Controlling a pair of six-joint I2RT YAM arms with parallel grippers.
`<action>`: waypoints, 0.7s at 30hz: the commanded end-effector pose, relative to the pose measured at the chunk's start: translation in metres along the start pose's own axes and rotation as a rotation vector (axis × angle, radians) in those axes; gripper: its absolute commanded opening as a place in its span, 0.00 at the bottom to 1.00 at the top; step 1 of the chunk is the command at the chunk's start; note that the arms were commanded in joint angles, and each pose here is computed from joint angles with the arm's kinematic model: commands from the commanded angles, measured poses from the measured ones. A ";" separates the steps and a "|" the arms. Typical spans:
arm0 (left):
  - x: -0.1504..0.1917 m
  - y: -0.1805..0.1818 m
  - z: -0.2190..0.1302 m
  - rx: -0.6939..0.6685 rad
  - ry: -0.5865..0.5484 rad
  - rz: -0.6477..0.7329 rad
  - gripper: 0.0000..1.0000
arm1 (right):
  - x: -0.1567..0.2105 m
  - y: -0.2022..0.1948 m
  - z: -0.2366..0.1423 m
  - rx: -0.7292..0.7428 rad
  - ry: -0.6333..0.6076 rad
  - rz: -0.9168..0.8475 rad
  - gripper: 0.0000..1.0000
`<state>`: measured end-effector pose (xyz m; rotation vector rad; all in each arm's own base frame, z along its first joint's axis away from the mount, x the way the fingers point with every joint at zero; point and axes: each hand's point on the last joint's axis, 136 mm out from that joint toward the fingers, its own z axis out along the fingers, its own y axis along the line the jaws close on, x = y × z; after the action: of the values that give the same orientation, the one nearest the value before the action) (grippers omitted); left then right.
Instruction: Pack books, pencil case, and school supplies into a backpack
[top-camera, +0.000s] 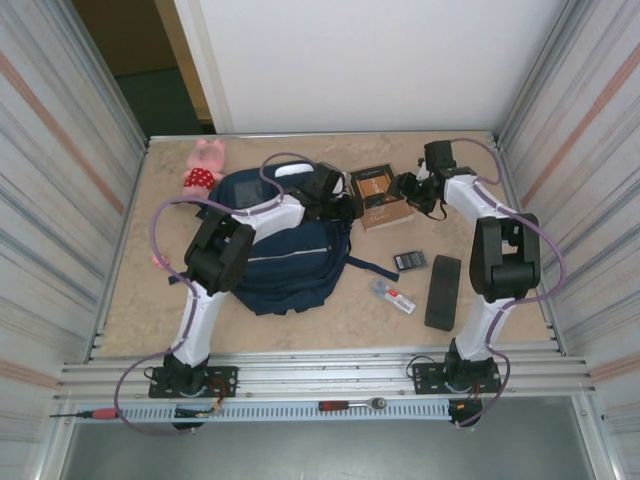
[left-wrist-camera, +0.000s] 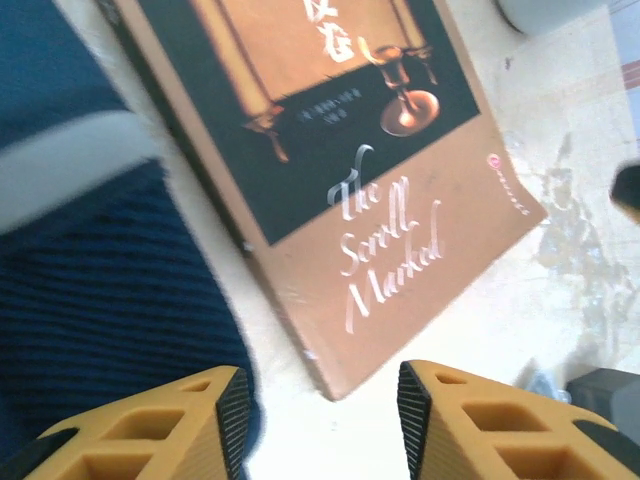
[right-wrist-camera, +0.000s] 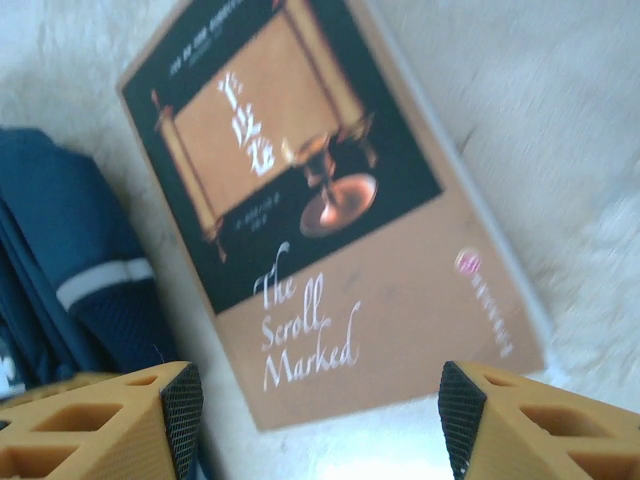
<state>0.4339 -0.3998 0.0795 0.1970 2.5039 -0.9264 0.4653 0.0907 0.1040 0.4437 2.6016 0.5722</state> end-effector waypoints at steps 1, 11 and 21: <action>-0.018 -0.040 -0.011 0.060 -0.068 -0.044 0.48 | 0.008 -0.028 0.020 0.074 0.087 -0.047 0.65; 0.011 -0.033 0.018 0.004 -0.011 -0.108 0.51 | 0.009 -0.062 0.053 0.194 0.166 -0.069 0.59; 0.030 0.002 0.034 -0.119 0.030 -0.189 0.52 | 0.033 -0.083 0.059 0.248 0.249 -0.003 0.29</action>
<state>0.4161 -0.4331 0.0596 0.0211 2.5766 -0.9326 0.4722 0.0598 0.0281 0.4243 2.8221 0.3872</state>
